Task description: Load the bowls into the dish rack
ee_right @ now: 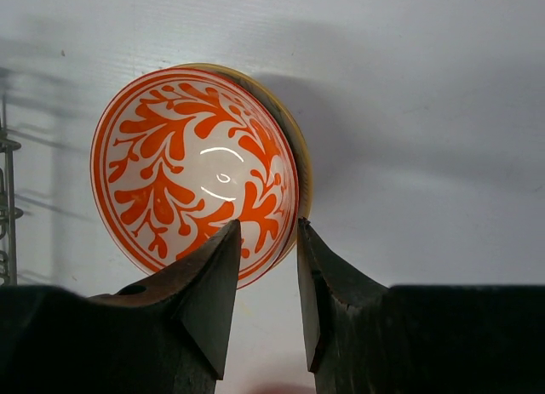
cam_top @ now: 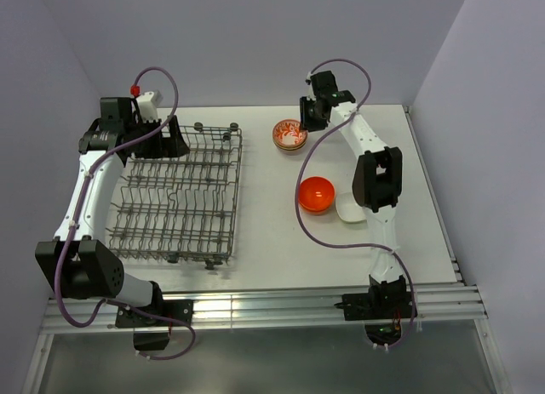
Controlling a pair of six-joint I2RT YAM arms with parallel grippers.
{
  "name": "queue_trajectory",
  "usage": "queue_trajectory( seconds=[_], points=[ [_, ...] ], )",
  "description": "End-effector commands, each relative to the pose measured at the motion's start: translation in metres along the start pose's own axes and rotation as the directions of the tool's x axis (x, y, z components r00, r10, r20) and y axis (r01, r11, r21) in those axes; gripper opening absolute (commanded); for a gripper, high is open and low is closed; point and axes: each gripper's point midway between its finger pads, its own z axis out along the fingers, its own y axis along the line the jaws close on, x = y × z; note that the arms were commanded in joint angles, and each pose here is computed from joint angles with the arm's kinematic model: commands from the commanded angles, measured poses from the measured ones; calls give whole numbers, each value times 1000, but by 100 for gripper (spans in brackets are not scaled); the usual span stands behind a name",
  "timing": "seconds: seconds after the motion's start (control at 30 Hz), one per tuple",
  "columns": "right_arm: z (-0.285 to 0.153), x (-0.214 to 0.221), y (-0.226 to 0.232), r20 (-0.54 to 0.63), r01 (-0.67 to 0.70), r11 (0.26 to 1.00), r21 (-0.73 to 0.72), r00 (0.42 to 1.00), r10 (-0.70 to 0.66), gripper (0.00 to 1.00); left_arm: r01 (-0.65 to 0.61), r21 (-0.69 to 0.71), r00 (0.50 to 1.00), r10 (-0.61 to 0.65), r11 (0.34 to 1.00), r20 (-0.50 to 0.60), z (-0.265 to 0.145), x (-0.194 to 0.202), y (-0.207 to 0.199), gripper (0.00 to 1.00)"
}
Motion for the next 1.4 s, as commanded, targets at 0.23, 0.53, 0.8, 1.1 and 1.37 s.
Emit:
queue_trajectory(
  seconds=[0.23,0.53,0.8,1.1,1.37],
  points=[
    [7,-22,6,75,2,1000,-5,997,-2,40,-2,28,998,0,1000,63,-7,-18,-9,99],
    [11,-24,6,82,-1,1000,0,997,1,22,9,34,999,-11,999,50,-2,-12,-8,100],
    [-3,-33,9,107,-3,1000,-7,994,4,0,14,36,999,-15,999,43,0,-10,-8,100],
    [-29,-51,26,168,-15,996,-91,985,30,0,12,54,999,-14,998,36,1,-8,-10,99],
    [-72,-76,37,246,-16,983,-181,967,61,0,-11,87,998,6,996,60,-3,-18,-17,99]
  ],
)
